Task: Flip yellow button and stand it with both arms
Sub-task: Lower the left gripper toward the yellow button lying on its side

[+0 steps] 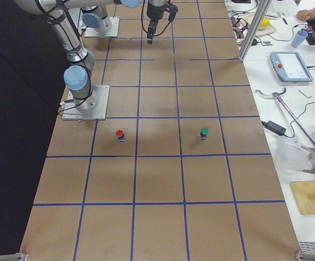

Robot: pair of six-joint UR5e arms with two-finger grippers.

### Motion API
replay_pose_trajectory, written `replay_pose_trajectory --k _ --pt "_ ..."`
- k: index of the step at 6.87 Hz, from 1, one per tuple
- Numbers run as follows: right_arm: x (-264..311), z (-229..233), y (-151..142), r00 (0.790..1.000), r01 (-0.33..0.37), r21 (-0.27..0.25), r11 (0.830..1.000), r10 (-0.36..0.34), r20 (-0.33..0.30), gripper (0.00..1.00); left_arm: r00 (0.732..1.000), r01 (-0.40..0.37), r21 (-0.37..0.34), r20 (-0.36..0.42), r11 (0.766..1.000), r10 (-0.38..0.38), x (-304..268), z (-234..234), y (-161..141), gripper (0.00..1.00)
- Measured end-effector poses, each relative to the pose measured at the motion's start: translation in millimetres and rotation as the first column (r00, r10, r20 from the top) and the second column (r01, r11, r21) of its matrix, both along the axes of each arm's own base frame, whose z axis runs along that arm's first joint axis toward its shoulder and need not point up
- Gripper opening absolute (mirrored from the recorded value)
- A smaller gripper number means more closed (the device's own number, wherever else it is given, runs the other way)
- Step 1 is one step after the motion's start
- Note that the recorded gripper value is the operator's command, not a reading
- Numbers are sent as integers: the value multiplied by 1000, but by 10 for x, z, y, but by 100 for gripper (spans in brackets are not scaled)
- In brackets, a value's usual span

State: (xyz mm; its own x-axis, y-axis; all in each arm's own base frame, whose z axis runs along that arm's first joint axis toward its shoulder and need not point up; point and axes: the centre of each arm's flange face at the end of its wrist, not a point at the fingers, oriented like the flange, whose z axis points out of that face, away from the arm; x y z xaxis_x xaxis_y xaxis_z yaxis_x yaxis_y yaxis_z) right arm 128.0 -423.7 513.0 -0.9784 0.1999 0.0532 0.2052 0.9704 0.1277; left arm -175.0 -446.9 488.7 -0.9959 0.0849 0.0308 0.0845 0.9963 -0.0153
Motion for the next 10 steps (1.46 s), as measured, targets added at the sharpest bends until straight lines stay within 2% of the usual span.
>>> replay_pose_trajectory --k 3,5,8,9,10 --pt "-4 1 -24 1000 -5 -9 1000 5 2 100 1000 1 -24 7 1000 -1 117 33 -34 100" --pt "-6 1 -31 1000 -8 -12 1000 8 1 100 998 -47 8 31 999 47 617 -136 -140 100" --pt "-3 3 -26 1000 -7 -10 1000 7 2 100 990 -139 93 52 986 134 2187 -715 -171 99" --pt "-2 2 -25 1000 -7 -10 1000 7 2 100 989 -147 118 41 982 143 2723 -1037 -132 99" --pt "-3 1 -29 1000 -7 -10 1000 7 2 100 989 -145 100 34 984 142 3147 -1430 -138 99"
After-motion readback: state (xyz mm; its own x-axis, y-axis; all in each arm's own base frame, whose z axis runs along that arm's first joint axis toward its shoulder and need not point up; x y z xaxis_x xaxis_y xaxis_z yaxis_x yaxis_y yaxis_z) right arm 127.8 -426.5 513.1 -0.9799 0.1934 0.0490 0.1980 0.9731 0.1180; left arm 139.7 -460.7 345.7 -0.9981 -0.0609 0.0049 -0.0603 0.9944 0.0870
